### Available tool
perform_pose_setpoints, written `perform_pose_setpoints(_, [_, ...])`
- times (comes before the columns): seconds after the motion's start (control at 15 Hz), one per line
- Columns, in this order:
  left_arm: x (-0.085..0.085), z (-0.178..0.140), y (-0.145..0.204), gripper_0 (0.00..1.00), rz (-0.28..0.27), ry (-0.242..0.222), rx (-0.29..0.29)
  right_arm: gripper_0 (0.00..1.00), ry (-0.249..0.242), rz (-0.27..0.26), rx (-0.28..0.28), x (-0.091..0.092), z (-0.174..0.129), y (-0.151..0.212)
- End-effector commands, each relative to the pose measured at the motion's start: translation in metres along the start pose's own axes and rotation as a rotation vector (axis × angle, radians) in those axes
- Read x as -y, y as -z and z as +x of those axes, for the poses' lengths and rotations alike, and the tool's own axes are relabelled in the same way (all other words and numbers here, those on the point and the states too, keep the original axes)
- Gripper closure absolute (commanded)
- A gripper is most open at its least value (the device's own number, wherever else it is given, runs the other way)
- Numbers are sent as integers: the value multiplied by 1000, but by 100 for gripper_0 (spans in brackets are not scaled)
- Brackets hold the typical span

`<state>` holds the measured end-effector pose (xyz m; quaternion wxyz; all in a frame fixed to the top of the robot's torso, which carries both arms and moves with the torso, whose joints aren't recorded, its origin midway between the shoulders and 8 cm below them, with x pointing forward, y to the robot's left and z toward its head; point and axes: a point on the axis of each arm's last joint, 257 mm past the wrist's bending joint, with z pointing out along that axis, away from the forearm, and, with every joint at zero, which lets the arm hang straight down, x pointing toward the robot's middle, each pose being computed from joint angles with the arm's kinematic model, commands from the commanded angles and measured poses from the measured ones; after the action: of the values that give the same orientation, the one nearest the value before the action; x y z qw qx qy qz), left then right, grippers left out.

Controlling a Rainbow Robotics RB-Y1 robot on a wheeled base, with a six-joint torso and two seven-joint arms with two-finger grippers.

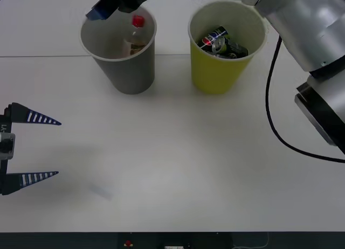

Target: Put the can into the green bin and the plastic bottle into the gray bin

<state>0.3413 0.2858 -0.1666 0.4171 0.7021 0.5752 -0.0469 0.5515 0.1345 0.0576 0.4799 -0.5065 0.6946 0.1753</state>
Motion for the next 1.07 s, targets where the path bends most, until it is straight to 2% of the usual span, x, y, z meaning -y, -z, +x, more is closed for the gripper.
perform_pose_setpoints(0.07, [0,0,0,0,0,0,0,0,17,-7,23,-1,10,21])
perform_pose_setpoints(0.33, [0,0,0,0,0,0,0,0,59,-7,65,-9,32,54])
perform_pose_setpoints(0.67, [0,0,0,0,0,0,0,0,113,-15,108,-33,72,103])
perform_pose_setpoints(0.93, [0,0,0,0,0,0,0,0,160,-71,138,-58,111,145])
perform_pose_setpoints(1.07, [0,0,0,0,0,0,0,0,164,-87,124,-74,133,168])
